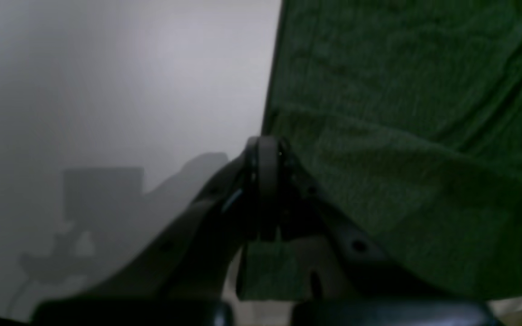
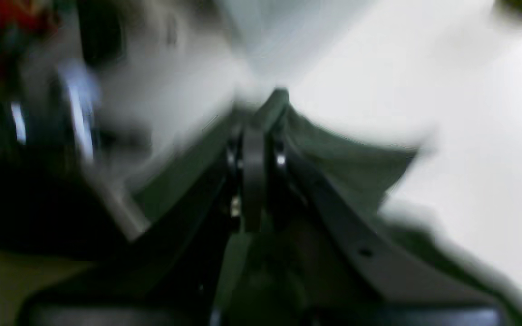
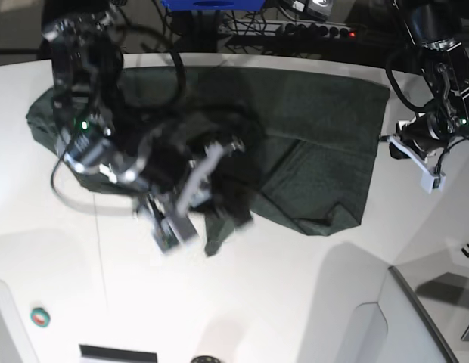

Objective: Layout the t-shirt on the table in an organized manner, then fold the t-shirt properly
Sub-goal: 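Lift the hem with the right gripper and fold it over the shirt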

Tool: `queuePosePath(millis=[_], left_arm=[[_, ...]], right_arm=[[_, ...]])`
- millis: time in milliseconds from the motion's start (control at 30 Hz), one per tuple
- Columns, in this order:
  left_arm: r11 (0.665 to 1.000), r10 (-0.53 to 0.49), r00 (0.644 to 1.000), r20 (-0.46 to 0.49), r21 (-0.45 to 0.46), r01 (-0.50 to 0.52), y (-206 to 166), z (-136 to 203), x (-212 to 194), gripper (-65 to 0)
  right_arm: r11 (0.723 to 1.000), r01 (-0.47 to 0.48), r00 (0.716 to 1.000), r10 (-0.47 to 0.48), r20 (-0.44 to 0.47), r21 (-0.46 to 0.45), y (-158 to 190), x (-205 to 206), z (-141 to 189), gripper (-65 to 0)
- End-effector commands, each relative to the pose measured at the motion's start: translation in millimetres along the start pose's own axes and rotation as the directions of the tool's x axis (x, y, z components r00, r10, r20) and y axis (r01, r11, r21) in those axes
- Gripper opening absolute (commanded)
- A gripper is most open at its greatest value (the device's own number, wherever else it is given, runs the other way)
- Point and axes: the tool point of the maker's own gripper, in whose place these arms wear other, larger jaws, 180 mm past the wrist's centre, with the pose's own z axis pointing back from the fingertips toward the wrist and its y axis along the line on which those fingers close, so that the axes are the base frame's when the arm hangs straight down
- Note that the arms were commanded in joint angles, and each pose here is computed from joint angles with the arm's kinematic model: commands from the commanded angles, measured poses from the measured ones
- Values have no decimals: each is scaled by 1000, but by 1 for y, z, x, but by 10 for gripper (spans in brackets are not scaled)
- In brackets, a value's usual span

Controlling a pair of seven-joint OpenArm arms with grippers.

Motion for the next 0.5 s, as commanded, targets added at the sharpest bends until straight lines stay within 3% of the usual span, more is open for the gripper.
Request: queuePosePath(millis=[0, 133, 300, 367, 467], left_arm=[[1000, -15, 999, 44, 7, 15, 4, 5, 17, -650], [1000, -20, 998, 55, 2, 20, 1, 4, 23, -650], [1000, -20, 997, 70, -6, 21, -3, 3, 31, -650], [1000, -20, 997, 72, -6, 21, -3, 3, 32, -650], [1000, -20, 997, 73, -6, 21, -3, 3, 33, -650]], right_arm=[[999, 9, 1000, -10, 22, 42, 11, 2, 3, -650], [996, 52, 993, -44, -111, 75, 20, -51, 12, -650], [995, 97, 962, -87, -260, 23, 0, -106, 14, -645], [995, 96, 942, -92, -324, -3, -16, -122, 13, -572], [997, 55, 923, -72, -379, -54, -46, -130, 19, -404]])
